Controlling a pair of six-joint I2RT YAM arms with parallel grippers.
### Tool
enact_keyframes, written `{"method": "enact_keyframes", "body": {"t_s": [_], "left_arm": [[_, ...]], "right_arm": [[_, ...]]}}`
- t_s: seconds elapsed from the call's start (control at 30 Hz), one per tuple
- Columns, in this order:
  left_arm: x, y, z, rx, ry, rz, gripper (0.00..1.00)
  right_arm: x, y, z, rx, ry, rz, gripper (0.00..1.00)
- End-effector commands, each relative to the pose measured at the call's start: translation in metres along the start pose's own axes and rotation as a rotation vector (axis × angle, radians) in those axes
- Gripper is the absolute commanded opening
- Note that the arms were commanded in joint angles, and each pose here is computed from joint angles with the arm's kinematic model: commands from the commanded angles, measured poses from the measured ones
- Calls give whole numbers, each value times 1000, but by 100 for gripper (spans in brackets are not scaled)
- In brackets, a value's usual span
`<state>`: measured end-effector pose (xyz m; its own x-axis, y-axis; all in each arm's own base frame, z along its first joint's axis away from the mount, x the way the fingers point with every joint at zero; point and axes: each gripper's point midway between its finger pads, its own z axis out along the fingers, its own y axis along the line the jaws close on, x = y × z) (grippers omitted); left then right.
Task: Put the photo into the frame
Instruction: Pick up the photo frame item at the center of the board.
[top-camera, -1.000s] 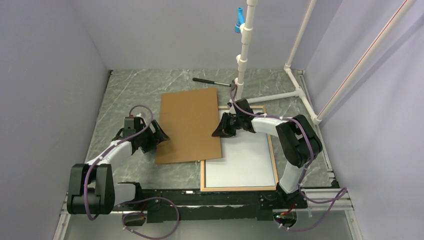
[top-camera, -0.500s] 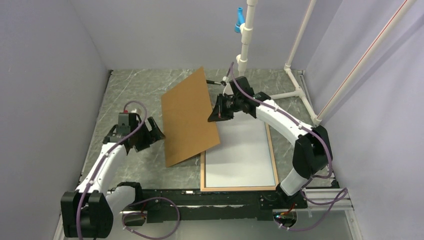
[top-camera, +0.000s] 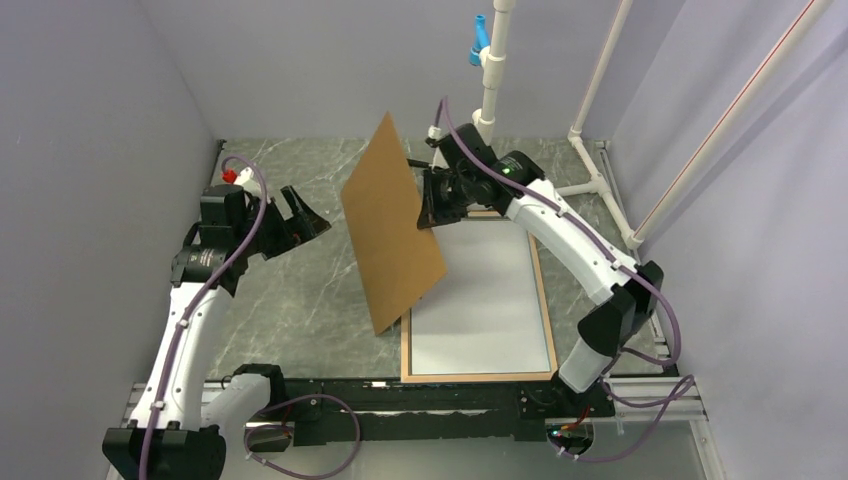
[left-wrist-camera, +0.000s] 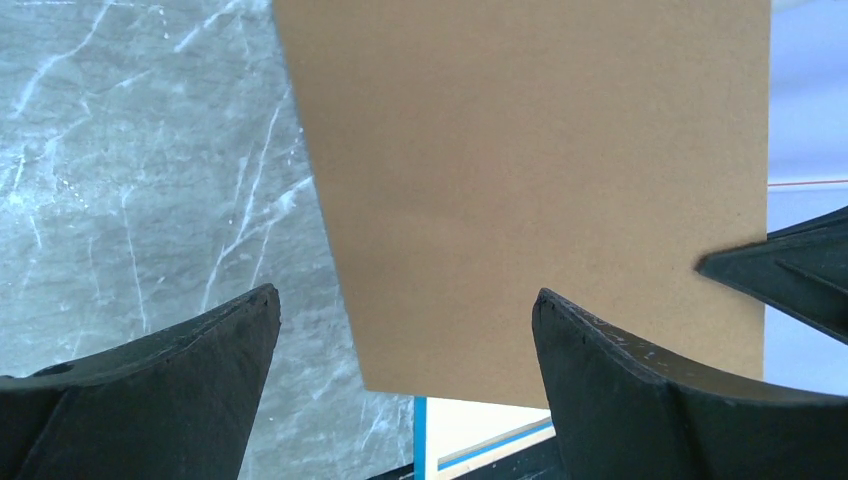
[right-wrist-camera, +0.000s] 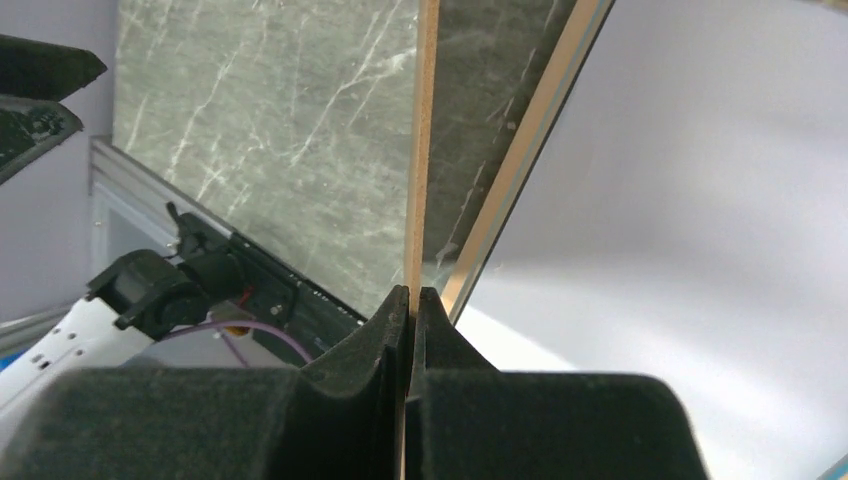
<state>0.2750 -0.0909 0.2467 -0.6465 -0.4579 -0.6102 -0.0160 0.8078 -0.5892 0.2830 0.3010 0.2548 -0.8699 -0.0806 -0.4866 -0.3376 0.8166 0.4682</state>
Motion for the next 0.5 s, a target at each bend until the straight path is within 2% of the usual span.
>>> {"method": "enact_keyframes", "body": {"t_s": [0.0, 0.3, 0.47], "left_arm": [[8, -11, -10, 46, 24, -12, 100], [18, -7, -9, 52, -8, -54, 99], [13, -17, -21, 81, -44, -52, 99]], "right_arm": [[-9, 0, -14, 156, -24, -108, 0], [-7, 19, -11, 313, -36, -208, 0], [2, 40, -5, 295, -41, -259, 0]]}}
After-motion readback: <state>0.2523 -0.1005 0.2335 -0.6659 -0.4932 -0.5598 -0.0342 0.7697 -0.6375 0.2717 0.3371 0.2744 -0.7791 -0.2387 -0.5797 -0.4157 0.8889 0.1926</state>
